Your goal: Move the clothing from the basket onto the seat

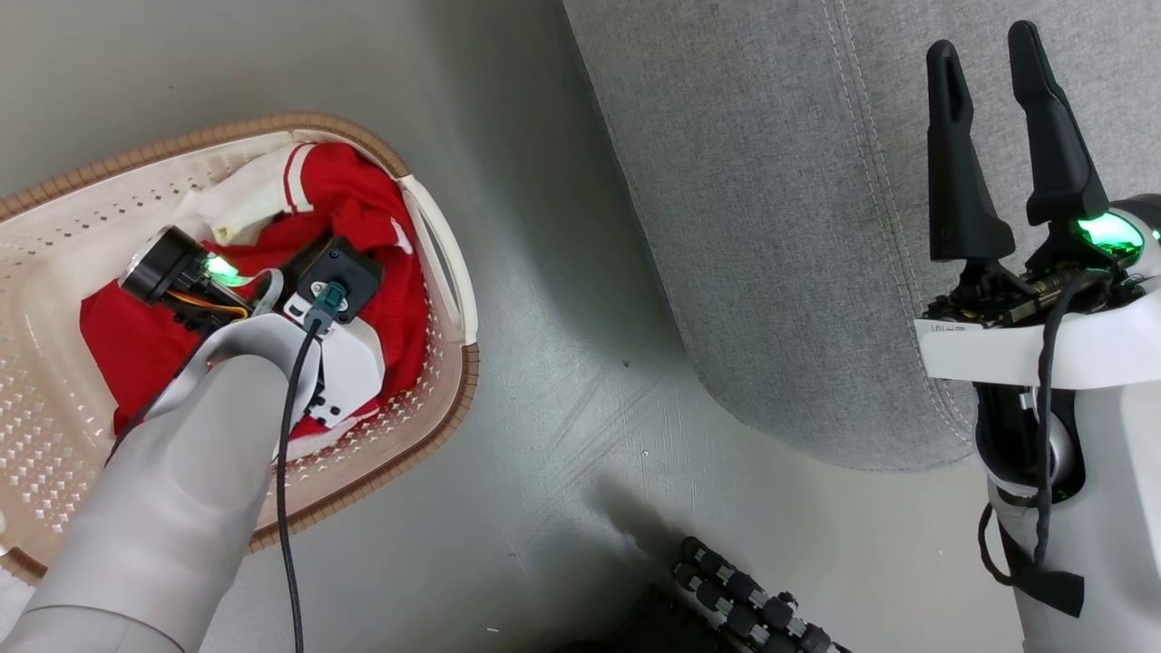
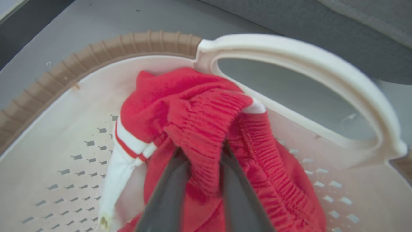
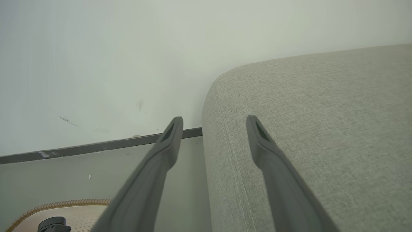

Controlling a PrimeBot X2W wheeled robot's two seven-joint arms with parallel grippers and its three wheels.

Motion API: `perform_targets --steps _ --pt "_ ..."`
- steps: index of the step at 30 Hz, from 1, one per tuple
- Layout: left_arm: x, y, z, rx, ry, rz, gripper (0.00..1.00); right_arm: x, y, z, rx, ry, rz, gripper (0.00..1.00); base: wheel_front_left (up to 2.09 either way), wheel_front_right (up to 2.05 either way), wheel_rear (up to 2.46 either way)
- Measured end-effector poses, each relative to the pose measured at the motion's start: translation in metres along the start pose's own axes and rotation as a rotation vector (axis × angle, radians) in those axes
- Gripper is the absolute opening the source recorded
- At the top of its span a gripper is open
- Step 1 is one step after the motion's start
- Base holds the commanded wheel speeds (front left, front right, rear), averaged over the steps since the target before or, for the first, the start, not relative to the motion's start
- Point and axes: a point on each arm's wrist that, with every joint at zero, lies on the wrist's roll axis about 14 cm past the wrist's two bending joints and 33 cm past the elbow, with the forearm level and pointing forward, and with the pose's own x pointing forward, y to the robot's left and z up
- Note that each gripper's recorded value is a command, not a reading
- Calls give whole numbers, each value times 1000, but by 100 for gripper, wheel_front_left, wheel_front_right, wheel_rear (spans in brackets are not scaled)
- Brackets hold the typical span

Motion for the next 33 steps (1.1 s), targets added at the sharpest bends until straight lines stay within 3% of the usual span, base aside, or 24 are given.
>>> perform_targets --steps 11,33 --pt "3 7 2 -35 -24 31 0 9 -1 1 -4 -12 2 100 0 0 0" --pt "-40 45 75 -152 -292 208 0 23 27 7 8 -50 80 100 0 0 0"
